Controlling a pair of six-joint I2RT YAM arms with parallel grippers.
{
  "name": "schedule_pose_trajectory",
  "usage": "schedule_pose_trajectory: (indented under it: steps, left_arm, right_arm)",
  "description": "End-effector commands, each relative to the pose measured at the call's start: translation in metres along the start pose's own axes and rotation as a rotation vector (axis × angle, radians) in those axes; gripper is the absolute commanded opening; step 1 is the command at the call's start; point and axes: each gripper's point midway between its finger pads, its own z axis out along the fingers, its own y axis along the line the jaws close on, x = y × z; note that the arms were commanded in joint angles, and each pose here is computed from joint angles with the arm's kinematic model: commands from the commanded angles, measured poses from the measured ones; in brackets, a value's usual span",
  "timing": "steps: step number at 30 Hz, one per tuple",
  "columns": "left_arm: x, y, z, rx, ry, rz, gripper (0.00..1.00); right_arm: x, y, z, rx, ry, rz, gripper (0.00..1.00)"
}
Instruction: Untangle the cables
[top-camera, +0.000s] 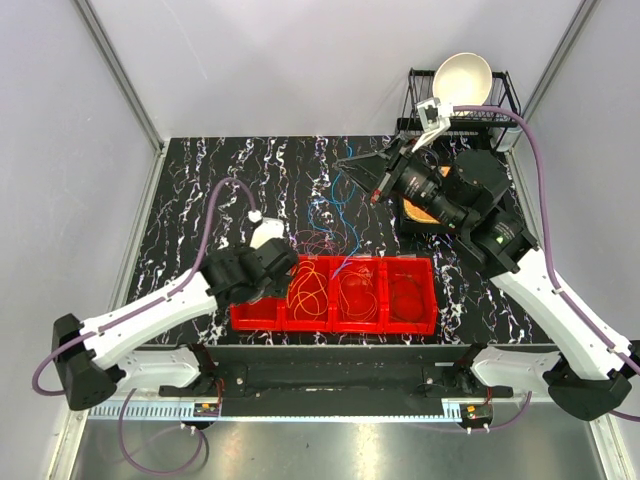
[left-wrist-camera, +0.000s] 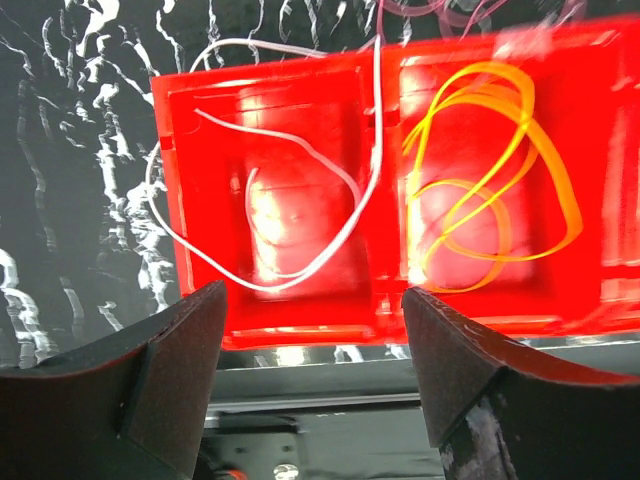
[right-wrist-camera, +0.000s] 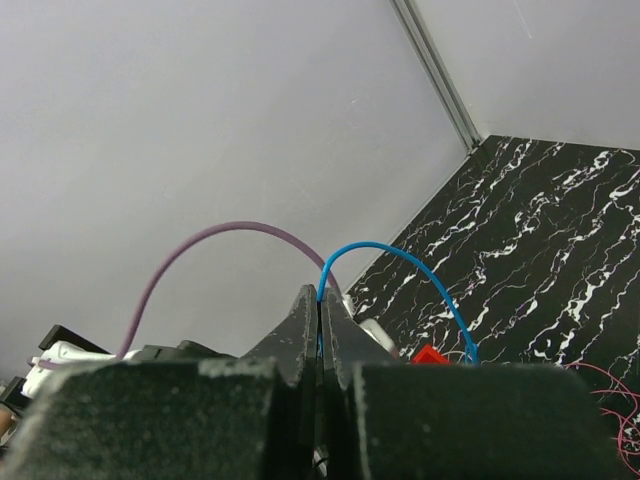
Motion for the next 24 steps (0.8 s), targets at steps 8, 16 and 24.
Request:
schedule_pose_trajectory:
  steps: [8, 16, 24]
  left_arm:
    - [0.011, 0.001, 0.016, -0.001, 0.044, 0.251, 0.81]
    - [0.027, -0.004, 0.039, -0.042, 0.128, 0.316, 0.80]
    - [0.027, 0.005, 0.058, -0.073, 0.166, 0.314, 0.72]
  right_arm:
    - [-0.001, 0.008, -0.004, -0.031, -0.011, 0.010, 0.00]
    - [0.001, 0.007, -0.003, -0.032, -0.004, 0.016, 0.00]
    - [0.003, 0.006, -0.005, -0.028, 0.000, 0.012, 0.00]
